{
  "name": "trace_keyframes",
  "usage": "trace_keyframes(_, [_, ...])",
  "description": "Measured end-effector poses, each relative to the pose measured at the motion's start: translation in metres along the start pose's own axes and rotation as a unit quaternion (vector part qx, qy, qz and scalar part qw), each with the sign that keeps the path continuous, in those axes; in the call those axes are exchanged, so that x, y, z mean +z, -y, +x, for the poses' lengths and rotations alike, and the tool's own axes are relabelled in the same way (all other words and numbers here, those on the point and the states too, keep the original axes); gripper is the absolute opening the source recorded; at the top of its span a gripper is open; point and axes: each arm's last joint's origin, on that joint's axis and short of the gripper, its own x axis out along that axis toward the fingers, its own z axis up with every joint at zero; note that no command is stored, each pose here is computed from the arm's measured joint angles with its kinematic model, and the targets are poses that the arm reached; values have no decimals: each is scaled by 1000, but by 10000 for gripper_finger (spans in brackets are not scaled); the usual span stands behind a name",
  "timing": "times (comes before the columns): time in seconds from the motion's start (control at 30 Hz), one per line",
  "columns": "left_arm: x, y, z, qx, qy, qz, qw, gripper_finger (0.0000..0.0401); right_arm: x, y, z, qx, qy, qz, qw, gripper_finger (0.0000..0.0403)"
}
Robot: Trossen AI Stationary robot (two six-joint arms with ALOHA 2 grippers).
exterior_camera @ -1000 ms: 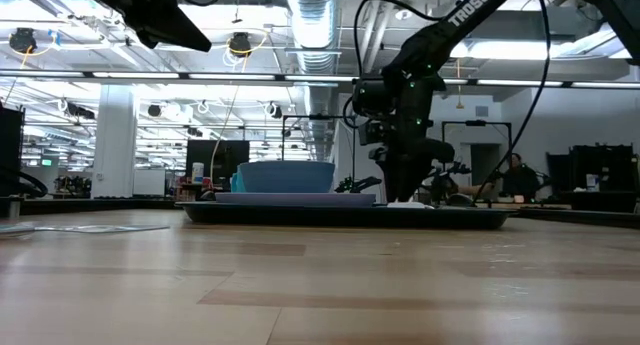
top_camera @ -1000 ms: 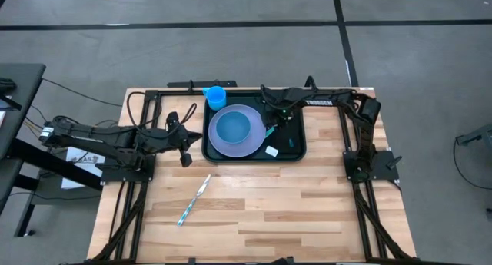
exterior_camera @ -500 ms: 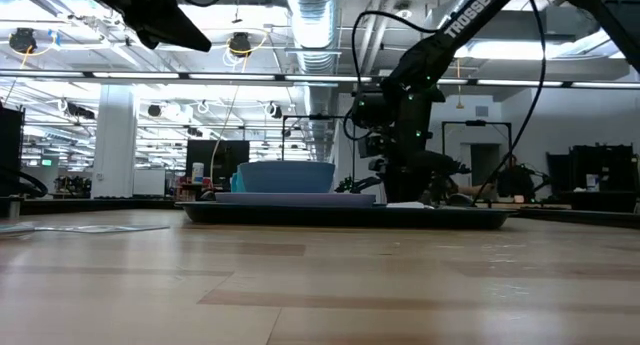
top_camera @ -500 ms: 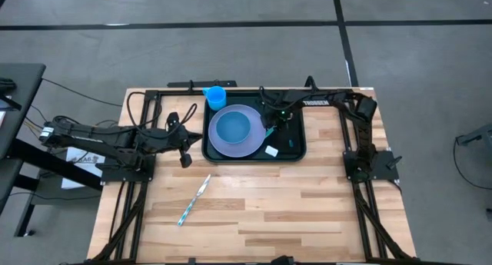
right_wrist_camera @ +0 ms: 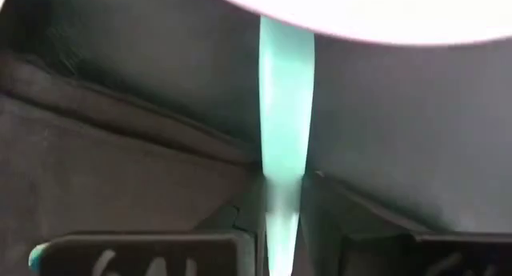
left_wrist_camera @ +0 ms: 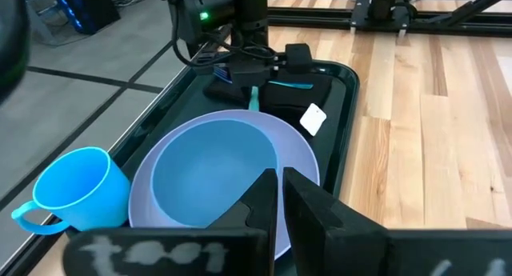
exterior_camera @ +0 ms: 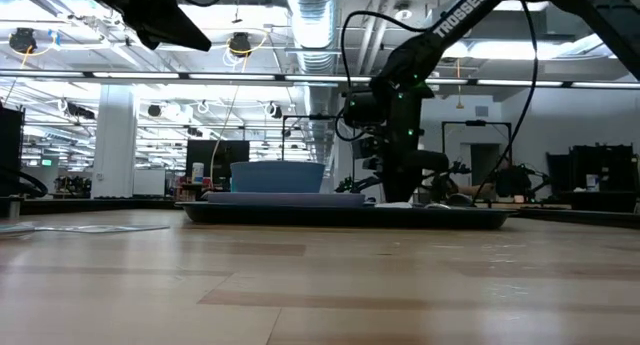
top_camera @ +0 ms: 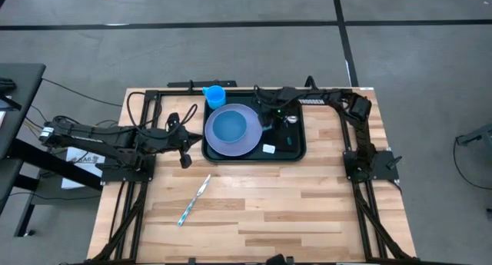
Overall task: Set up tray
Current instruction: Put the blue spoon on top of the black napkin to the left of the blue fork on the black tray
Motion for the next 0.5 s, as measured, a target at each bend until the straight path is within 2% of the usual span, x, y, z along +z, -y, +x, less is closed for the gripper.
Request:
trace_keyframes(0.27, [0,0,0,0,0,0,1000,13,-1,1,-3,-16,-32,0,999,68])
trace_keyframes(0.5, [0,0,0,0,0,0,1000,13,-4,-4,-4,5,-51,-2,999,53])
